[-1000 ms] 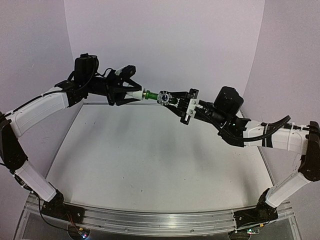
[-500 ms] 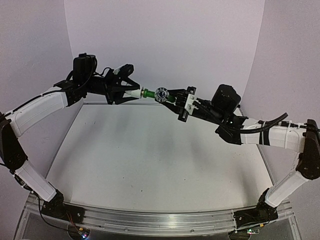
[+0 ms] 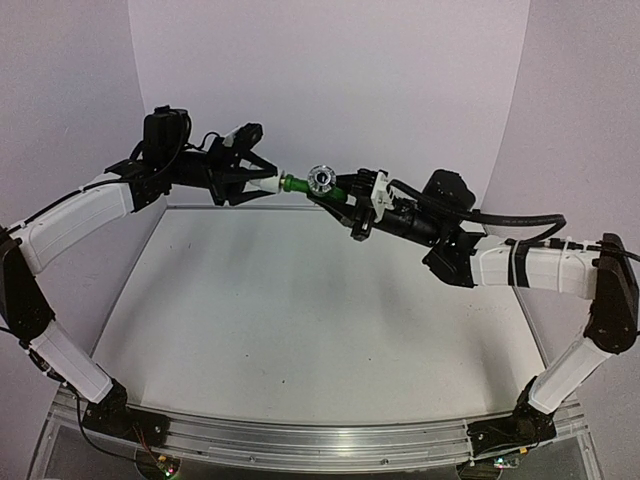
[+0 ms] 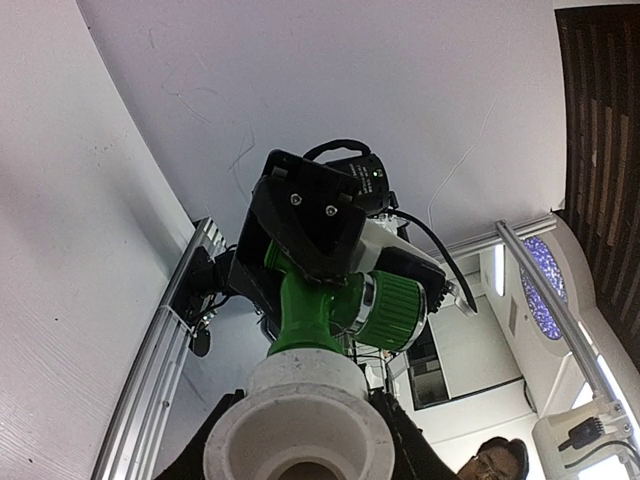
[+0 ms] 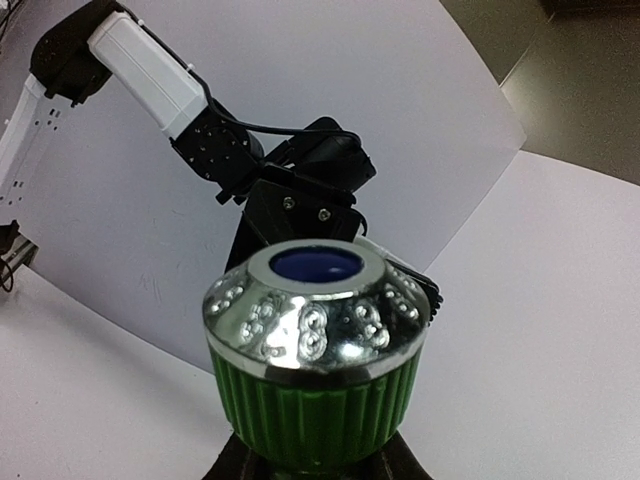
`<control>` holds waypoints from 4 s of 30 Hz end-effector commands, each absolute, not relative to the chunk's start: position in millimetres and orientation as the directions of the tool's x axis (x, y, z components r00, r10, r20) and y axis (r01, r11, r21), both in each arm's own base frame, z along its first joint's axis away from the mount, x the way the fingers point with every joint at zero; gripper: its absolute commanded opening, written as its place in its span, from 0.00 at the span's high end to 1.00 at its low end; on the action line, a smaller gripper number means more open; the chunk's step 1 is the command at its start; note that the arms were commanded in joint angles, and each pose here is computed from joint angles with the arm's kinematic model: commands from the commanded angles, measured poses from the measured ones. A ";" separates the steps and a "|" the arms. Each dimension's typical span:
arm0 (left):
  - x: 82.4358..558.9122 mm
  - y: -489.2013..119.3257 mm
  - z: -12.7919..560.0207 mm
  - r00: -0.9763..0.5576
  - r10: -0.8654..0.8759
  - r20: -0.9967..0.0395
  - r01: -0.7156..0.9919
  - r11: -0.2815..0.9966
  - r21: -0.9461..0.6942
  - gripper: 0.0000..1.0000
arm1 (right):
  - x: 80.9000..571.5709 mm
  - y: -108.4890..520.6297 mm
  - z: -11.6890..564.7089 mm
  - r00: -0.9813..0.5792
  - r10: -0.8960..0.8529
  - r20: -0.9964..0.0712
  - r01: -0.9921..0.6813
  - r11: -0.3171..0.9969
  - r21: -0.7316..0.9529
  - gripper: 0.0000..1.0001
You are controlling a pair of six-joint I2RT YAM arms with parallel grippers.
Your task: Install the water faucets
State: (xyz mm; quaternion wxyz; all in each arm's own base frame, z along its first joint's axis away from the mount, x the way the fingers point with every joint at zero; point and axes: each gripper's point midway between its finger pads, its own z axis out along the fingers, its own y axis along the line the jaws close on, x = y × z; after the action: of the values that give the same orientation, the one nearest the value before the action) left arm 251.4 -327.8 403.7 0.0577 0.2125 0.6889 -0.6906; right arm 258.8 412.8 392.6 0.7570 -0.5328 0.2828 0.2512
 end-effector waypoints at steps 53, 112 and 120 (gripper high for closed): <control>254.7 -324.4 432.1 -0.512 -0.043 -0.858 0.856 0.053 -0.514 1.00 | 261.4 467.1 407.2 -0.234 0.374 -0.898 -0.967 -0.186 0.175 1.00; 287.3 -314.4 235.6 0.194 0.558 -0.807 0.891 0.245 0.383 1.00 | 272.7 444.8 284.8 -0.961 -0.261 -0.092 0.004 -0.344 0.939 0.52; 313.2 -296.7 273.9 0.028 0.362 -0.932 0.868 0.454 0.203 1.00 | 286.7 415.9 260.8 -0.989 -0.137 -0.051 -0.005 -0.320 0.947 0.11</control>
State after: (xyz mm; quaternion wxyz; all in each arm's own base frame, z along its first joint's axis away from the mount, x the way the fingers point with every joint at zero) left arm 294.0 -297.2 211.9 0.4681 0.5532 0.6638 -0.1850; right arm 299.5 446.5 178.6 -0.1674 0.0569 0.6688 0.7221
